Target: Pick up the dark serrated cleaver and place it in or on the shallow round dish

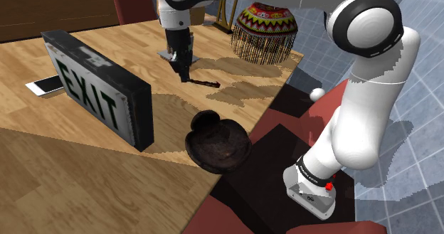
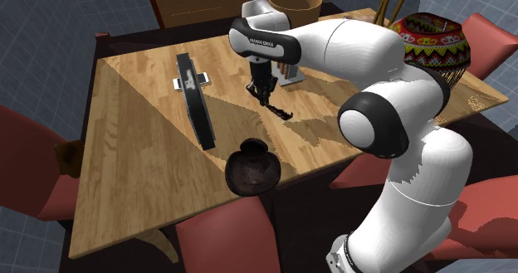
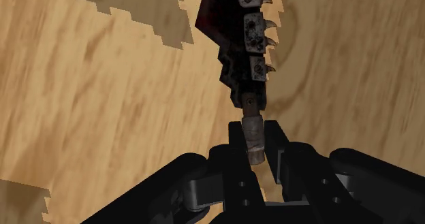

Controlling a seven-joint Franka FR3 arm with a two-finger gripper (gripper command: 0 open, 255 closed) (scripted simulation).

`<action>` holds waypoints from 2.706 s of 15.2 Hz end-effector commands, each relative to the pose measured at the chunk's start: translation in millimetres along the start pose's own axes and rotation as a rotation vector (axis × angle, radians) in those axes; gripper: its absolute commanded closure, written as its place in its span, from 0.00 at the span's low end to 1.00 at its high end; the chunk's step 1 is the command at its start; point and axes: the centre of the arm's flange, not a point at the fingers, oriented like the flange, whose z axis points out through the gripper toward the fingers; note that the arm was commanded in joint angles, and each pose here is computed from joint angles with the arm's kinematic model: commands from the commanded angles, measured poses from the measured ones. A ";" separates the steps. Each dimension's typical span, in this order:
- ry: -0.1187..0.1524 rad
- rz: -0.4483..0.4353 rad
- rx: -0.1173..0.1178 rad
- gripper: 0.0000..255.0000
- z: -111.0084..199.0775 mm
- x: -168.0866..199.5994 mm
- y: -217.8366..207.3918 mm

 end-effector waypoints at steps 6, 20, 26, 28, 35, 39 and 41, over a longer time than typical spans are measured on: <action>0.000 0.000 0.000 1.00 -35.7 -11.1 -2.7; 0.000 0.000 0.000 1.00 -76.5 -46.1 -40.3; 0.000 0.000 0.000 1.00 -57.2 -85.8 -106.1; 0.000 0.000 0.000 1.00 -50.8 -99.1 -128.0; 0.000 0.000 0.000 1.00 -28.3 -145.5 -204.7; 0.000 0.000 0.000 1.00 -9.4 -148.6 -215.9; 0.000 0.000 0.000 1.00 0.6 -145.6 -215.0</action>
